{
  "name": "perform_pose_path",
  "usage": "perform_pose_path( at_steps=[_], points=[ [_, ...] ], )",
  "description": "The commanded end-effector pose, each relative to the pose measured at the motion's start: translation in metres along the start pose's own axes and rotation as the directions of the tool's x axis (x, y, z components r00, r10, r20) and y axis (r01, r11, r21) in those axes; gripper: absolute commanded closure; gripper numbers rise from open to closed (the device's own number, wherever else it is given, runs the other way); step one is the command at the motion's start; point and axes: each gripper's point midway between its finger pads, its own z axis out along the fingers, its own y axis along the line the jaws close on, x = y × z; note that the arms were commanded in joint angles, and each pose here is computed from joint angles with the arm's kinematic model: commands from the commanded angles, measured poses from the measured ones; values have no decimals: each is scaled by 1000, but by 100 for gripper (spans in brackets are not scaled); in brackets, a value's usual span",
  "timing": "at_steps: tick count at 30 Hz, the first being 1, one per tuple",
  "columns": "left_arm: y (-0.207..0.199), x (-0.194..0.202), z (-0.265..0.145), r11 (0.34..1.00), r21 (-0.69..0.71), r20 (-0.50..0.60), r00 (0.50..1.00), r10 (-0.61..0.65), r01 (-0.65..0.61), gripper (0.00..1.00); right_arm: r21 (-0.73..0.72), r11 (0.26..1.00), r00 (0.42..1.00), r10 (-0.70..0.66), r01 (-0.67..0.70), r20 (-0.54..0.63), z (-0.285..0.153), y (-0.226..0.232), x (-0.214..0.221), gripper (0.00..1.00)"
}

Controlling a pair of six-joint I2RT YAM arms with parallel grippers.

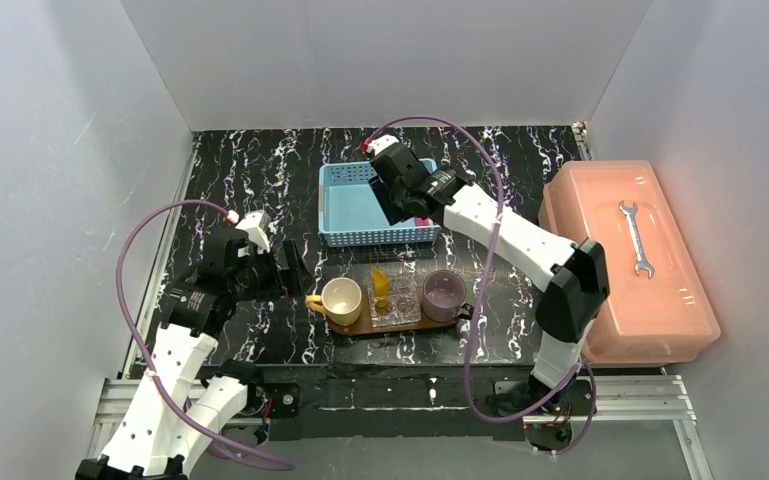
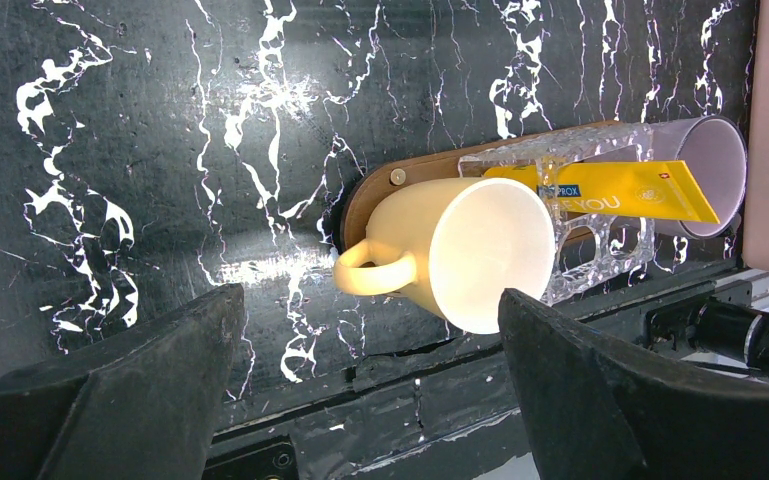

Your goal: Prepare toiletry sets of a toothbrush and toothpaste on the tray

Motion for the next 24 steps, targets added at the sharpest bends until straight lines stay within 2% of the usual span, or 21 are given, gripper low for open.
perform_pose_path(
  at_steps=[1, 10, 18, 24],
  points=[
    [2, 3, 2, 1000, -3, -9, 1000, 13, -13, 2, 13, 1000, 1000, 26, -26, 4, 22, -15, -14, 50],
    [2, 4, 2, 1000, -2, -13, 1000, 11, -12, 2, 90, 995, 995, 54, -47, -79, 80, -42, 1, 43],
    [2, 5, 3, 1000, 3, -22, 1000, 9, -9, 2, 135, 989, 989, 71, -54, -127, 113, -59, 10, 35],
    [2, 6, 4, 1000, 2, -28, 1000, 8, -8, 2, 140, 987, 984, 98, -78, -148, 134, -69, 14, 34]
  ],
)
